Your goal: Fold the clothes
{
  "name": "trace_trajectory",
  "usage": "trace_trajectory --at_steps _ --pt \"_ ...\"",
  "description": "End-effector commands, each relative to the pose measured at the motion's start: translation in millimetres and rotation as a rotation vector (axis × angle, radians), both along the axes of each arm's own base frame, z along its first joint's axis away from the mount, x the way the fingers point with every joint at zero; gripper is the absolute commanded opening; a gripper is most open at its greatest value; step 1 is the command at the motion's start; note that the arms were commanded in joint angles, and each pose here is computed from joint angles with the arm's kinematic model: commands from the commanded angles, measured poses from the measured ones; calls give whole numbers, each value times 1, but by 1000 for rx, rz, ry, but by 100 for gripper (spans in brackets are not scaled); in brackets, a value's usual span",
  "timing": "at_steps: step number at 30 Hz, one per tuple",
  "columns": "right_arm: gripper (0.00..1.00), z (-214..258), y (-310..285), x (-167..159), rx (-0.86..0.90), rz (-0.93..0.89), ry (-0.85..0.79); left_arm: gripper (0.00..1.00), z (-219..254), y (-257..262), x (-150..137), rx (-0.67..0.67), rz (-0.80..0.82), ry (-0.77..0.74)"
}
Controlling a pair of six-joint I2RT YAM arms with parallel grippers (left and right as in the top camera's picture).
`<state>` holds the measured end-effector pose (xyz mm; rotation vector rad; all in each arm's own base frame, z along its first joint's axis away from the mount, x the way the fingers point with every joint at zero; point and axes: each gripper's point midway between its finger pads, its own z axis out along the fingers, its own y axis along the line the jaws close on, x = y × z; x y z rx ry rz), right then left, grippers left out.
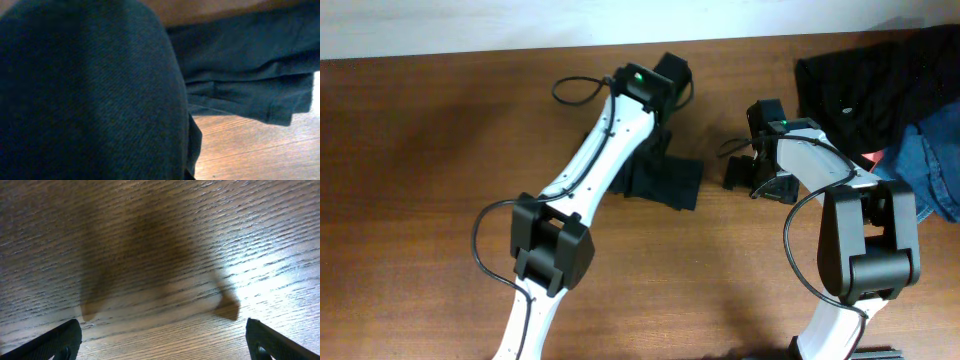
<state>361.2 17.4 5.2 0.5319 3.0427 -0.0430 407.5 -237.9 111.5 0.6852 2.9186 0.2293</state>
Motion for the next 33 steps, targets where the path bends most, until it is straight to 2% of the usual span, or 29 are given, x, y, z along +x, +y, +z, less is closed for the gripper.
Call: trace_trajectory --at_steps 1,11,12,13,15,16,17,18,22,25,30,33 --pt "99 -2 2 -2 2 16 6 5 -21 -1 -9 20 6 49" --pt "99 -2 2 -1 2 16 2 6 -23 -6 -12 14 -3 57" --pt "99 -2 2 -1 2 17 2 10 -23 -7 -13 9 -5 62" --pt "99 -2 2 -1 2 17 2 17 -24 -9 -14 3 -6 67" --pt "99 -2 2 -1 2 17 2 43 -24 -14 -18 -22 -11 84" --pt "99 -2 2 -1 2 16 1 50 -25 -19 -20 -43 -17 92" --pt "99 -2 2 0 2 17 -1 61 -25 -26 -22 -74 -31 104" --pt "99 -2 2 0 2 17 -2 65 -24 -33 -23 -107 -50 114" --pt "99 -2 2 1 2 17 -5 66 -10 -61 -22 -260 -81 125" --pt "99 -2 2 1 2 17 -5 66 7 -71 -15 -326 -87 97" --pt "99 -2 2 1 2 17 -6 63 29 -61 -2 -342 -66 47" --pt "98 -2 2 2 3 17 -7 54 31 -42 1 -287 -36 47"
